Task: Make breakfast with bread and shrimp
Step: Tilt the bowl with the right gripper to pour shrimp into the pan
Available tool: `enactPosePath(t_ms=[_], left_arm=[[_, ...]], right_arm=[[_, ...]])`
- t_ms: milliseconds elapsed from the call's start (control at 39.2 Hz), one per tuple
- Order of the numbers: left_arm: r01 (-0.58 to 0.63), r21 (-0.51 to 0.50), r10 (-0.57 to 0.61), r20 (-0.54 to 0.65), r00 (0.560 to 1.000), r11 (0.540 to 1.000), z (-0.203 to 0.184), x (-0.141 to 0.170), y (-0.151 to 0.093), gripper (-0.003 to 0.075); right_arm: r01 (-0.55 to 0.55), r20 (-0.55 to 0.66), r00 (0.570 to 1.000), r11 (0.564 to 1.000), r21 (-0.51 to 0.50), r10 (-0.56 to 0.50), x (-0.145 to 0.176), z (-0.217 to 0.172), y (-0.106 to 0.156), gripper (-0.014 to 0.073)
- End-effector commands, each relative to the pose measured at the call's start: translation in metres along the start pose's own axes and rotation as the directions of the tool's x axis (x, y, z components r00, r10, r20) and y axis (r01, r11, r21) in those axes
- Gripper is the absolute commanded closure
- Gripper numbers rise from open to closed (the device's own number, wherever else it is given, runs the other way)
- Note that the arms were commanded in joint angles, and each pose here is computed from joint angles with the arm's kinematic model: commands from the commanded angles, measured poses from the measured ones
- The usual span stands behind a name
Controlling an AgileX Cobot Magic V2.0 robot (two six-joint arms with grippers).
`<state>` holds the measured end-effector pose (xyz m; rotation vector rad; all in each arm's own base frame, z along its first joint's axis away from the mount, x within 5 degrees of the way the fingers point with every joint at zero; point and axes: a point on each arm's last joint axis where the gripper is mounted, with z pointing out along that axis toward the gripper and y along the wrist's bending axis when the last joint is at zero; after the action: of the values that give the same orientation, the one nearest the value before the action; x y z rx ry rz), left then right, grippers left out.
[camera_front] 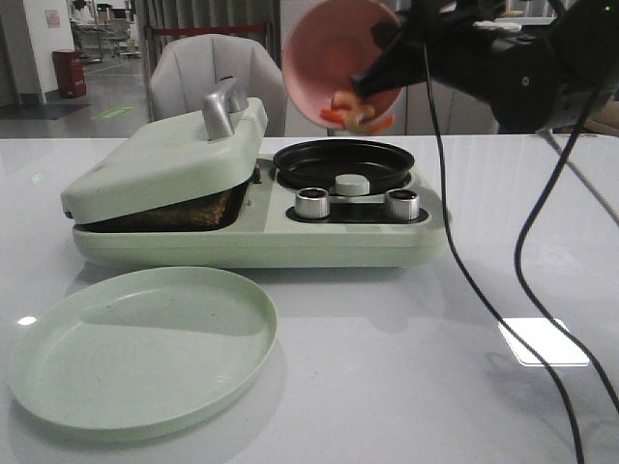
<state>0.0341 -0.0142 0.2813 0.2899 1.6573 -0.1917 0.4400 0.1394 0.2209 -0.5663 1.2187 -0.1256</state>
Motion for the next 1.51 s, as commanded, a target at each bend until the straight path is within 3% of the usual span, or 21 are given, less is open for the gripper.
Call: enactPosePath(t_ms=[0, 128, 255, 383, 485, 561, 638, 740, 1021, 1276, 1352, 1480], left_arm=[[0.016, -0.003, -0.016, 0.097, 0.995, 1.000, -0.002, -0.015, 0.001, 0.0535], [0.016, -0.003, -0.016, 0.097, 0.995, 1.000, -0.002, -0.015, 0.001, 0.0535], [0.016, -0.003, -0.016, 0.097, 0.995, 1.000, -0.002, -0.015, 0.001, 0.0535], [0.016, -0.003, -0.016, 0.097, 0.995, 1.000, -0.002, -0.015, 0.001, 0.0535], [0.016, -0.003, -0.016, 0.097, 0.995, 1.000, -0.002, -0.015, 0.001, 0.0535], [0.016, -0.003, -0.016, 0.097, 0.995, 1.000, -0.002, -0.015, 0.001, 0.0535], [0.016, -0.003, -0.016, 0.097, 0.995, 1.000, -0.002, -0.015, 0.001, 0.0535], [0.016, -0.003, -0.016, 0.097, 0.995, 1.000, -0.002, -0.015, 0.001, 0.0535], [0.016, -0.003, -0.016, 0.097, 0.995, 1.000, -0.002, -0.015, 0.001, 0.0535], [0.016, -0.003, -0.016, 0.097, 0.995, 1.000, -0.002, -0.015, 0.001, 0.0535], [0.016, -0.003, -0.016, 0.097, 0.995, 1.000, -0.002, -0.015, 0.001, 0.0535], [0.016, -0.003, -0.016, 0.097, 0.995, 1.000, -0.002, -0.015, 0.001, 0.0535]], right_arm=[[0.174, 0.162, 0.969, 0.980, 0.093, -0.188, -0.033, 0.003, -0.016, 0.0456], [0.328, 0.166, 0.923, 0.934, 0.138, -0.349, -0.033, 0.002, -0.015, 0.0456], [0.308, 0.150, 0.932, 0.939, 0.150, -0.330, -0.032, 0.002, -0.017, 0.0456], [0.064, 0.126, 0.988, 0.981, 0.183, -0.088, -0.027, 0.002, -0.025, 0.0456], [-0.188, 0.112, 0.980, 0.954, 0.232, 0.166, -0.024, 0.001, -0.033, 0.0456], [-0.373, 0.064, 0.927, 0.896, 0.241, 0.369, -0.023, 0.001, -0.037, 0.0456], [-0.490, 0.007, 0.864, 0.837, 0.244, 0.504, -0.025, 0.000, -0.041, 0.0456], [-0.566, -0.047, 0.804, 0.788, 0.243, 0.592, -0.033, -0.002, -0.048, 0.0456], [-0.632, -0.234, 0.684, 0.722, 0.284, 0.691, -0.077, -0.027, -0.090, 0.0456], [-0.621, -0.393, 0.582, 0.701, 0.349, 0.712, -0.094, -0.061, -0.130, 0.0457], [-0.611, -0.444, 0.539, 0.695, 0.378, 0.716, -0.090, -0.070, -0.139, 0.0457], [-0.591, -0.557, 0.403, 0.671, 0.447, 0.726, -0.070, -0.088, -0.151, 0.0457]])
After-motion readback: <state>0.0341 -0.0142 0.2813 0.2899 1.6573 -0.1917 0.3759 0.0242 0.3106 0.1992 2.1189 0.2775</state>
